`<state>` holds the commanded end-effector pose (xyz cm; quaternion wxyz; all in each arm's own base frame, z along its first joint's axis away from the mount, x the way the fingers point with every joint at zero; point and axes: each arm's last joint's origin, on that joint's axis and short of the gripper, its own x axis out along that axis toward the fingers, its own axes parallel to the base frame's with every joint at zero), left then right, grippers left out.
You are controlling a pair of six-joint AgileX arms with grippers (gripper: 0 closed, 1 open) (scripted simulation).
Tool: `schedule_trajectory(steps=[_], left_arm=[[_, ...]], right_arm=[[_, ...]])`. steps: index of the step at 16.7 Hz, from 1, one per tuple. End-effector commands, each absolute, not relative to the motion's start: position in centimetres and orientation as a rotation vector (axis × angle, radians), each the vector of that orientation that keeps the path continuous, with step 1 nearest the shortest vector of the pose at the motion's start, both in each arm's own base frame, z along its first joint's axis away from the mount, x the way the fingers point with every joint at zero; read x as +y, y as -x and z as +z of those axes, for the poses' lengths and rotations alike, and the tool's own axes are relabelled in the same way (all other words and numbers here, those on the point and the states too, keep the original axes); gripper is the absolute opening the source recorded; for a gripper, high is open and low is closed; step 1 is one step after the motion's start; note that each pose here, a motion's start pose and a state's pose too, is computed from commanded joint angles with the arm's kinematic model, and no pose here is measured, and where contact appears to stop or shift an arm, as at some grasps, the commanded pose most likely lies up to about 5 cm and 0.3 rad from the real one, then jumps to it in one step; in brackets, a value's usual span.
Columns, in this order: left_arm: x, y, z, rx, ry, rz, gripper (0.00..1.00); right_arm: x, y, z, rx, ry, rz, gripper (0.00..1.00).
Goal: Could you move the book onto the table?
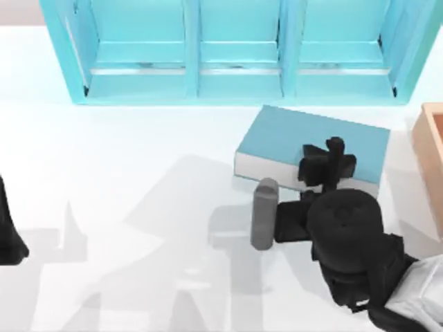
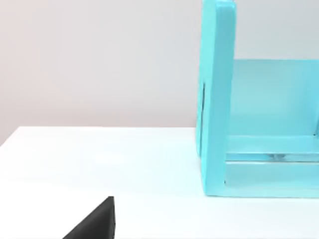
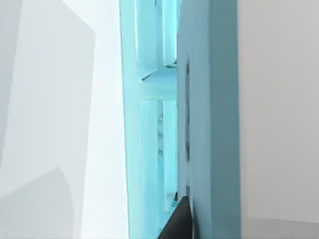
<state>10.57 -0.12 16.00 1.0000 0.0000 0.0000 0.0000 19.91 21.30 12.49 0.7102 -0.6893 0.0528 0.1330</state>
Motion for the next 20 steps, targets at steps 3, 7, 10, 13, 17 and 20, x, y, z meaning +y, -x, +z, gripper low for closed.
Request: schedule_trajectory(steps=[3,7,10,13,17,20], left_arm=[[-0.1,-10.6,16.0,0.0,0.0,0.0,1.0],[-0.1,-10.6,16.0,0.0,0.0,0.0,1.0],[-0.1,-10.6,16.0,0.0,0.0,0.0,1.0],[-0.1,-10.6,16.0,0.0,0.0,0.0,1.0],[-0.1,-10.6,16.0,0.0,0.0,0.0,1.0],[-0.1,-10.6,16.0,0.0,0.0,0.0,1.0]], right_arm=[[21.2,-19.9,11.0,0.121,1.534,0.298,0.0],[21.2,-19.8,10.3,0.12,1.537,0.297,0.0],[21.2,-19.8,10.3,0.12,1.537,0.297,0.08],[21.2,-19.8,10.3,0.12,1.537,0.297,0.3],[21.2,-19.8,10.3,0.12,1.537,0.297,0.6],[21.2,-19.8,10.3,0.12,1.537,0.297,0.83]])
